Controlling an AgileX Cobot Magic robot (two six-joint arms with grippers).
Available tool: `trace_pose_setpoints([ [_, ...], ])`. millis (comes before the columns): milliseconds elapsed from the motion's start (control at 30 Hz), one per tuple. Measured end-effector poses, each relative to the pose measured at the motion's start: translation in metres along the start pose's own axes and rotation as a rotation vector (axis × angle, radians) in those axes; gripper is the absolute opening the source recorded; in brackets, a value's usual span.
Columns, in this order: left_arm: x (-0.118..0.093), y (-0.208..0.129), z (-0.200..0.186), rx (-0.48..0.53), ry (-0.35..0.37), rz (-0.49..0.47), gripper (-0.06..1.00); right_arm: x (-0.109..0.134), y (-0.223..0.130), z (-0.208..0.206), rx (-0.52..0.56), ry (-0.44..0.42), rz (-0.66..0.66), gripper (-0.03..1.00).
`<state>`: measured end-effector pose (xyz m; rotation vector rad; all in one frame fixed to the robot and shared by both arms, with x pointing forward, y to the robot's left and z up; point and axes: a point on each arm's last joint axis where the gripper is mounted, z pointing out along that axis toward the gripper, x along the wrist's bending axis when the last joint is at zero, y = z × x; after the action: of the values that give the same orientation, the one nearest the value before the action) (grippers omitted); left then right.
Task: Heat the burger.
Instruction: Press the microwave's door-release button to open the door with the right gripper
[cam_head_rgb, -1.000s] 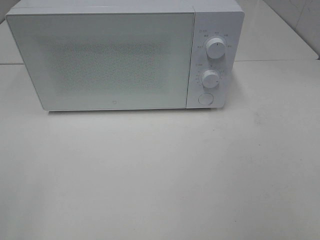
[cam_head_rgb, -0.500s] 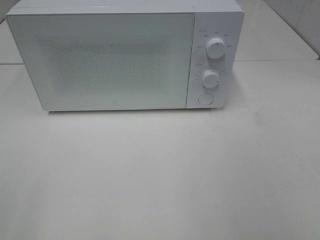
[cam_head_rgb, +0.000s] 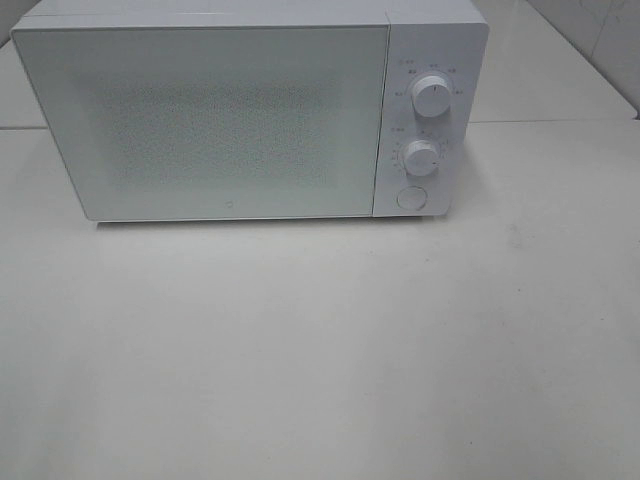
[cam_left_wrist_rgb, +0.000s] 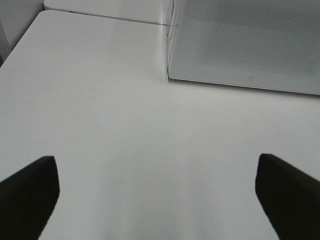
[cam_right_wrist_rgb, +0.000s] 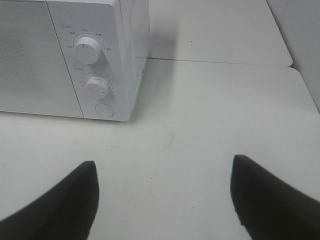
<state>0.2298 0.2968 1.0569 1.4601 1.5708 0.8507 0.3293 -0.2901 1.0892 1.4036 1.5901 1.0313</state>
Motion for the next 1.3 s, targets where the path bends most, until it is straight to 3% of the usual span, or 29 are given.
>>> trace_pose_setpoints([
  [567,0.0,0.0,0.0,0.0,0.0,0.0,0.99,0.004,0.008,0.086,0.075,0.023,0.025,0.74],
  [900,0.0,0.0,0.0,0.0,0.0,0.0,0.99,0.007,-0.01,0.123,-0.008,0.032,0.02,0.74],
  [1133,0.0,0.0,0.0,0.0,0.0,0.0,0.99,0.008,-0.033,0.143,-0.083,0.033,-0.086,0.74],
  [1300,0.0,0.0,0.0,0.0,0.0,0.0,0.99,0.007,-0.045,0.153,-0.141,0.006,-0.08,0.74],
])
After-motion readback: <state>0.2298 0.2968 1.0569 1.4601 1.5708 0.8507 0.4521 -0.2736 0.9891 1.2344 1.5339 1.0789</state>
